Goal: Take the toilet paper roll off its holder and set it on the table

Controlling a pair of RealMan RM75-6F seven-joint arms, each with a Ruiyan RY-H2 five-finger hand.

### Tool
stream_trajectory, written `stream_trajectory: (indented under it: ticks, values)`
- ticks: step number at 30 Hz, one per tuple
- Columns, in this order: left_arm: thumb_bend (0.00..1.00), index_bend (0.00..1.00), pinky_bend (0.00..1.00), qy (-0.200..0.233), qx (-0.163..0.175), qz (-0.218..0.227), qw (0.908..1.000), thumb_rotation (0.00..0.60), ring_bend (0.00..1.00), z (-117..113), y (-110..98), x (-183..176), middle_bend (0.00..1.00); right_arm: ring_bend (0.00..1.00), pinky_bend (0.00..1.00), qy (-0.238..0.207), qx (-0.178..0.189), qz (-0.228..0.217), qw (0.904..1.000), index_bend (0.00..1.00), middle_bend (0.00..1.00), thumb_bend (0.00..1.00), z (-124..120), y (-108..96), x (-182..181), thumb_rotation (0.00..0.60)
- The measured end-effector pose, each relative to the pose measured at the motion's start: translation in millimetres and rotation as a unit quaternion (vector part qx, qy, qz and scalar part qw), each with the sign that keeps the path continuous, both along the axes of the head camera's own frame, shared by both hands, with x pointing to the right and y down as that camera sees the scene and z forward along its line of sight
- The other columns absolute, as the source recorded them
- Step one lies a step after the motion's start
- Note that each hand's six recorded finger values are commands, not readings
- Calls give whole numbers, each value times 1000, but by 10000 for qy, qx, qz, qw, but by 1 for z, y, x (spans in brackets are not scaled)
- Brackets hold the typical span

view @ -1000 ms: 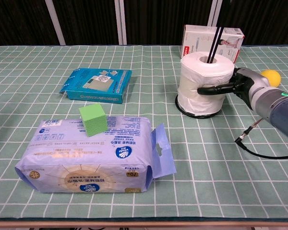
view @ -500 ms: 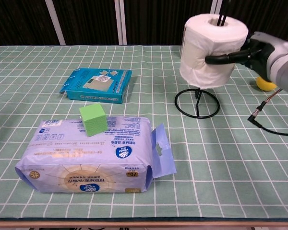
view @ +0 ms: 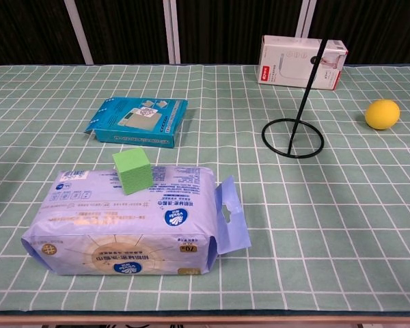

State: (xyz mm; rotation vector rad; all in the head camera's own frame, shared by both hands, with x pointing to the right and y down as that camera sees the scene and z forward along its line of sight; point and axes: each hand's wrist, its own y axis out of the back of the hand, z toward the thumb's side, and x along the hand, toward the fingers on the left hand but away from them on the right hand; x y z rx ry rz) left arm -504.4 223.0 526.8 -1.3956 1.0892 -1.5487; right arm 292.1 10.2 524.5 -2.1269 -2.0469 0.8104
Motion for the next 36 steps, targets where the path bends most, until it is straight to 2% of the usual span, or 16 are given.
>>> stream_trajectory:
  ticks: [6, 8, 11, 19, 25, 31, 36]
  values:
    - [222, 41, 0, 5, 13, -10, 10000, 600, 0, -1, 0, 0, 0, 247, 77, 299, 248, 370, 9986, 292, 239, 0, -50, -9, 44, 600]
    - [222, 41, 0, 6, 11, -12, 10000, 600, 0, -1, 0, 0, 0, 247, 77, 402, 234, 498, 9977, 292, 239, 0, -58, -7, 60, 600]
    - [222, 41, 0, 7, 13, -15, 10000, 600, 0, -1, 0, 0, 0, 247, 77, 597, 93, 555, 9966, 292, 239, 0, -56, -1, 77, 600]
    - [223, 41, 0, 11, 38, -36, 10000, 600, 0, -2, 0, -1, 0, 247, 77, 1065, -511, 325, 9925, 295, 239, 0, -20, 39, 103, 600]
    - [241, 41, 0, 18, 38, -39, 10000, 600, 0, -2, 0, -1, 0, 247, 77, 1246, -1061, -116, 9865, 300, 239, 0, 18, 90, 108, 600]
    - [241, 41, 0, 22, 35, -43, 10000, 600, 0, -2, 0, -1, 0, 247, 77, 943, -1571, -338, 9825, 306, 239, 0, 54, 150, 100, 600]
    - [241, 41, 0, 29, 45, -41, 10000, 600, 0, -3, 0, -1, 0, 247, 77, 511, -1841, -454, 9805, 322, 239, 0, 77, 184, 81, 600]
